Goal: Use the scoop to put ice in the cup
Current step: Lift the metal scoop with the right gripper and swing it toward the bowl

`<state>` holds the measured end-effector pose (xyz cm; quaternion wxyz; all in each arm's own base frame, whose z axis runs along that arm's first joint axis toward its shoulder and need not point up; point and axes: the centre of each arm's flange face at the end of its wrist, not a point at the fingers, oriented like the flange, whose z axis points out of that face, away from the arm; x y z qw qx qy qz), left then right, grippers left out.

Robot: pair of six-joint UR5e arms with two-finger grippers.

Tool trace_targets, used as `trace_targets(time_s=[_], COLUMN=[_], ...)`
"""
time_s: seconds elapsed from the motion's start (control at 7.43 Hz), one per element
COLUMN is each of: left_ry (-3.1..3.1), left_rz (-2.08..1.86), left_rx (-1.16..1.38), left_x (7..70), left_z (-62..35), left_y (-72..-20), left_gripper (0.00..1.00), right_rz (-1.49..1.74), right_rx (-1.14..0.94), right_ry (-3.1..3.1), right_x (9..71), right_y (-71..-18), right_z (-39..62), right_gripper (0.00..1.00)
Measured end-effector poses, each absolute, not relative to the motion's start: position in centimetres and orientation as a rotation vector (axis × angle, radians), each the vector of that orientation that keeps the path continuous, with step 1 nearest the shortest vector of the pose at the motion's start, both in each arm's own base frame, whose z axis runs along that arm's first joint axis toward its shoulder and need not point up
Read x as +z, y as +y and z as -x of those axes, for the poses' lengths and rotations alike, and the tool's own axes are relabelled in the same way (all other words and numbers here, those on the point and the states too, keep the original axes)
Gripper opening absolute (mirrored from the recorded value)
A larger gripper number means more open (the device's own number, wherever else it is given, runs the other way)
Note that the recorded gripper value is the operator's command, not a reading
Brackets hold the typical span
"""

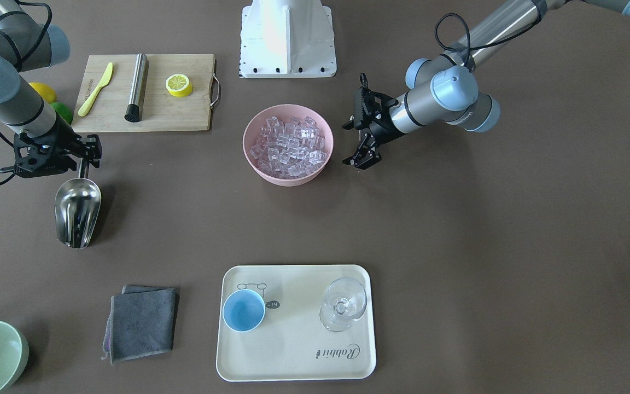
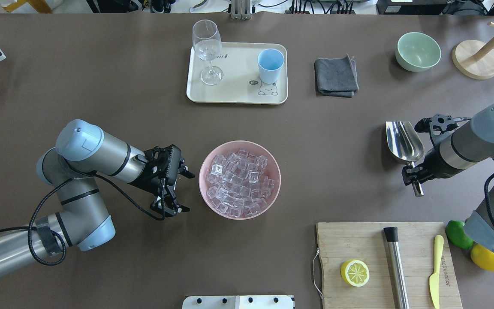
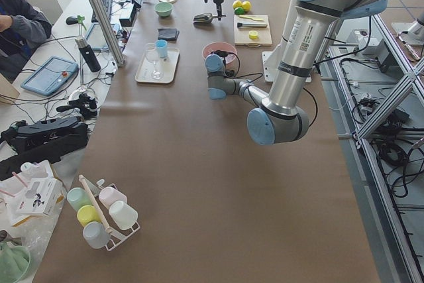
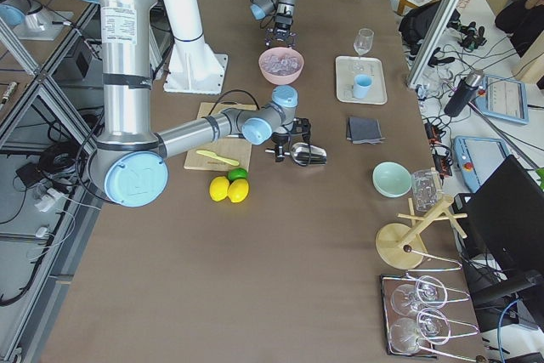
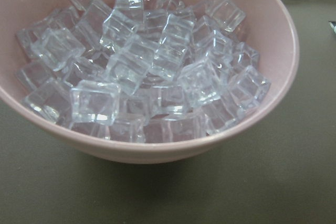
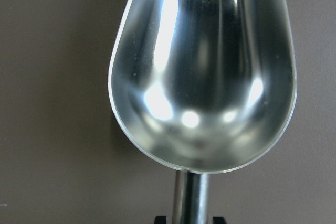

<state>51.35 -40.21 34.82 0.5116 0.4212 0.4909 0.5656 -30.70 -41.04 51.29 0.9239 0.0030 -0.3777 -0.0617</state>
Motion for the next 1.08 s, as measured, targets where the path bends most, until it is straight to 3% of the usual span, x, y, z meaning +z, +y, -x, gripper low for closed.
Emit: trace_targets(time_s=[0.67,1.08], left_ry=[1.182,1.175], left_rz=[-1.037,-1.033], left_rx=[1.355,1.332], left_x=[33.6,32.8], left_z=[-53.4,-54.5], left_y=[-41.1,-41.9], left_gripper=[0.98,0.98], right_rz=[0.006,-0.144], right_rx=[-0.138,-0.270], right_ry=[-0.798,-0.765], right_x=[49.9,44.3], right_y=[-41.7,-43.9], right_z=[28.8,25.8], right_gripper=[0.00,0.00])
